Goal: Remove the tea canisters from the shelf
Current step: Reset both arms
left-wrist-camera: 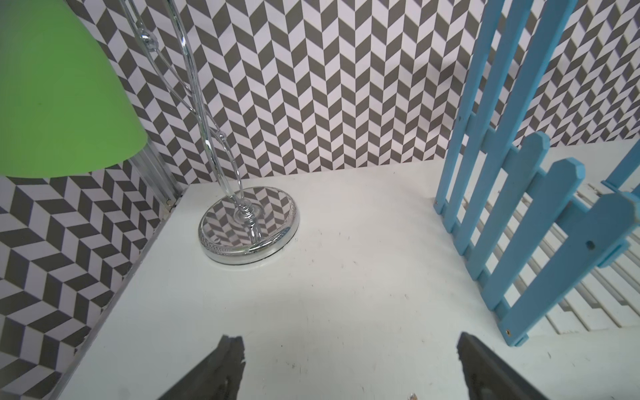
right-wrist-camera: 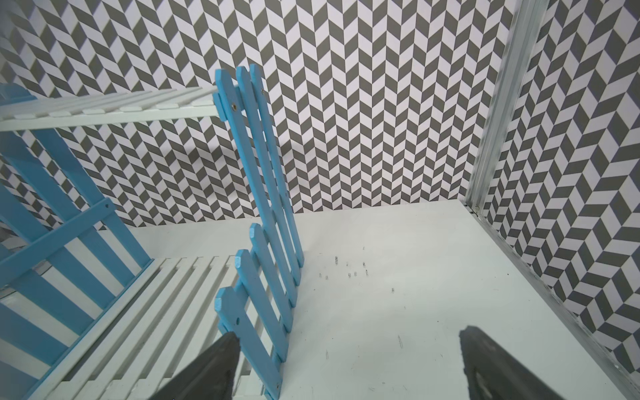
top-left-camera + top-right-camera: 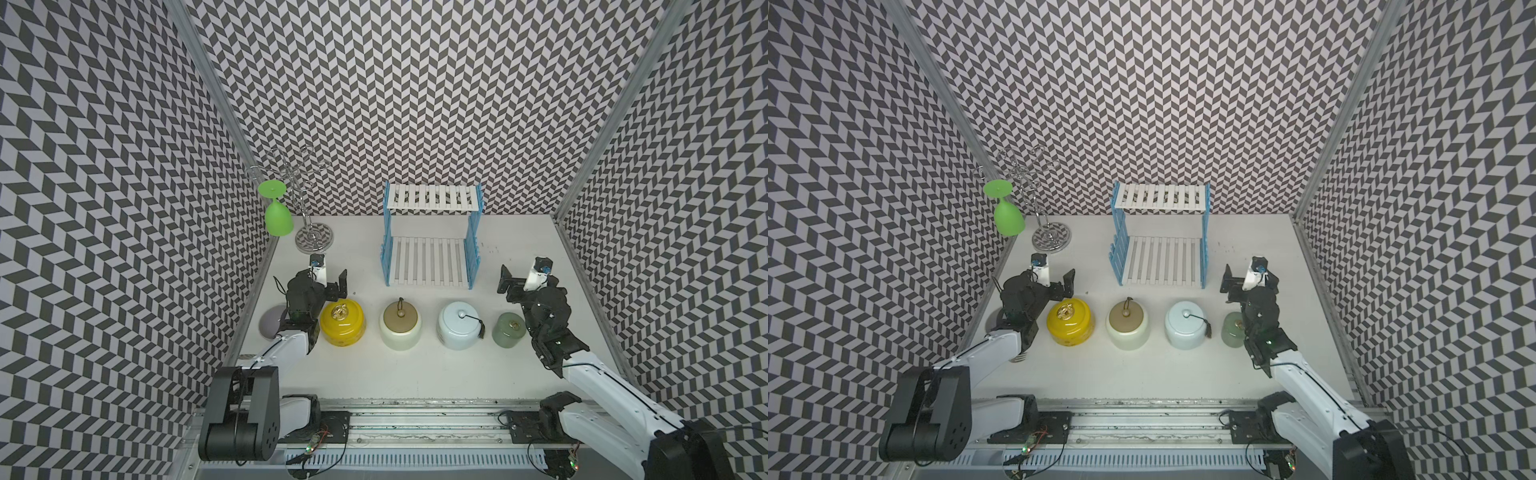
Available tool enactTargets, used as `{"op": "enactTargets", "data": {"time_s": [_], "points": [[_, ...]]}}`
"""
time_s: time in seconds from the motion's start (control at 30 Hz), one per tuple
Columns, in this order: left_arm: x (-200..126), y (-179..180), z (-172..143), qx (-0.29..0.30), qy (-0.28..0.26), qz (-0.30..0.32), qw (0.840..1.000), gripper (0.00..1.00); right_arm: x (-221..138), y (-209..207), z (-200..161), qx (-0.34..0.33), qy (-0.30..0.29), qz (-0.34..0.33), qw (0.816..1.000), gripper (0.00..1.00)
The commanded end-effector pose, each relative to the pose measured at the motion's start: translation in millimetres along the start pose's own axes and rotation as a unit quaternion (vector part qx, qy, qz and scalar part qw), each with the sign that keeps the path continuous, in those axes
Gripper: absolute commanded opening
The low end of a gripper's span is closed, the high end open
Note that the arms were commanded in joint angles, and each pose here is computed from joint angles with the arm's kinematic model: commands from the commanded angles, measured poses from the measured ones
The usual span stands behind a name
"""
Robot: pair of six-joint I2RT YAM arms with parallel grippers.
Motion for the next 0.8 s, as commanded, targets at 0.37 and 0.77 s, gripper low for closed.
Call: {"op": "enactTargets", "data": {"time_s": [0.37,0.77], "points": [[-11.4,-5.8,-7.6,0.018,-0.111,0.019,0.994,1.00,25.7,-24.4,-14.8,0.011,-0.032,-0.042,0.999,1.00],[-8.1,0.5,-31.1,-0.011,-0.099,0.070,0.993,1.00,34.8,-41.2,-38.2,0.004,-0.041,-0.057,0.998,1.00]]}}
Point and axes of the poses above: each gripper's point midway between its finger pads, its own x axis out along the fingers, its own y axis along the line the jaws close on, z = x × y, the point moved 7 cm from there along -x, back along the fingers, and after that the axes turned 12 degrees about x, right-handed, at the moved point
